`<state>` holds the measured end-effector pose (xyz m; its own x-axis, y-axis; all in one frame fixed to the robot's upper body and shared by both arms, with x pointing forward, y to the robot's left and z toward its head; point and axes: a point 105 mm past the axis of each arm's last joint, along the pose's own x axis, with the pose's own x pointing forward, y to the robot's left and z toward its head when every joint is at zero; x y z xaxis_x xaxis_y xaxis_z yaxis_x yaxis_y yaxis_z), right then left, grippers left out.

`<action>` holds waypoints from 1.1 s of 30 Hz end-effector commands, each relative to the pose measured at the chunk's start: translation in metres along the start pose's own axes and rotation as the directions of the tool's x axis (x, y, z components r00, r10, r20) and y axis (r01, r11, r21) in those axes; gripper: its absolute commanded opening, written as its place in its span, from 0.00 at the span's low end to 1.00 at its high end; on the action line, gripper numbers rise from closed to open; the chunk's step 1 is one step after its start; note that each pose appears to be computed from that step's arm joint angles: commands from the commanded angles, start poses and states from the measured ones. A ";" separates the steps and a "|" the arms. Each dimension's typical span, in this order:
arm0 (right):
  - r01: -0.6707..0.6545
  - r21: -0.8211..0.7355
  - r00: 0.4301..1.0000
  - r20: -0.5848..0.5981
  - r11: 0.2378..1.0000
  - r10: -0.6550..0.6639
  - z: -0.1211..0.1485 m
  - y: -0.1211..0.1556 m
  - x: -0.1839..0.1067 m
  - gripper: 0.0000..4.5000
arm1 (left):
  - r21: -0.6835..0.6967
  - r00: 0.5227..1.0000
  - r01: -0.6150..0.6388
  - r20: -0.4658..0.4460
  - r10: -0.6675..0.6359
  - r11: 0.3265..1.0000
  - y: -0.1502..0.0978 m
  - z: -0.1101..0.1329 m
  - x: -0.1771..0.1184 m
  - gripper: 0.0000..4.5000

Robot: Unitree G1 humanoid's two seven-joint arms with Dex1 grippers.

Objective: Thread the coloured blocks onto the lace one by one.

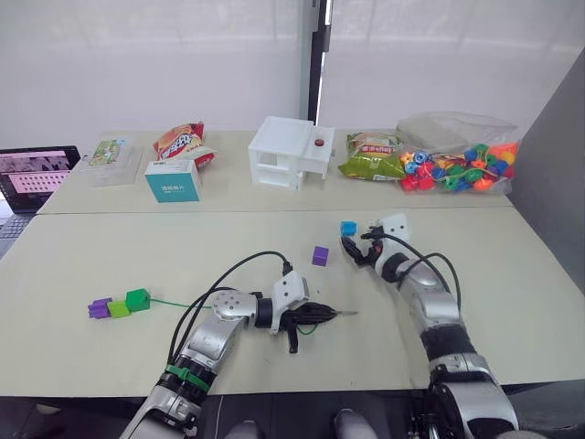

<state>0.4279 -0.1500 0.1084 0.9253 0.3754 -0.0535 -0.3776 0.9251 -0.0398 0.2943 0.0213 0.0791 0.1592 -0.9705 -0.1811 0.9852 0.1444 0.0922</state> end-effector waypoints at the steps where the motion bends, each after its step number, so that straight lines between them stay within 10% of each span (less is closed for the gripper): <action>1: 0.014 -0.002 0.999 0.042 1.000 -0.014 0.011 -0.001 0.012 0.98 | 0.011 0.999 -0.006 0.040 0.006 1.000 0.000 0.011 -0.002 0.00; 8: 0.036 0.015 0.999 0.039 0.999 -0.037 0.016 -0.001 0.026 0.98 | 0.015 0.999 -0.015 0.040 0.014 1.000 0.001 0.011 -0.002 0.00; 17: 0.064 0.053 0.996 0.058 0.997 -0.067 0.015 -0.004 0.027 0.27 | -0.005 0.998 -0.003 0.059 0.003 1.000 -0.002 0.013 0.003 0.00; 33: 0.106 0.036 0.990 0.091 0.994 -0.109 0.016 -0.009 -0.104 0.26 | -0.025 0.992 0.108 0.075 -0.106 0.994 -0.014 0.013 0.017 0.00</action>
<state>0.3450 -0.2045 0.1088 0.9655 0.2597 -0.0210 -0.2600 0.9655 -0.0133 0.2822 0.0024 0.0791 0.0680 -0.9871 -0.1451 0.9976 0.0658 0.0199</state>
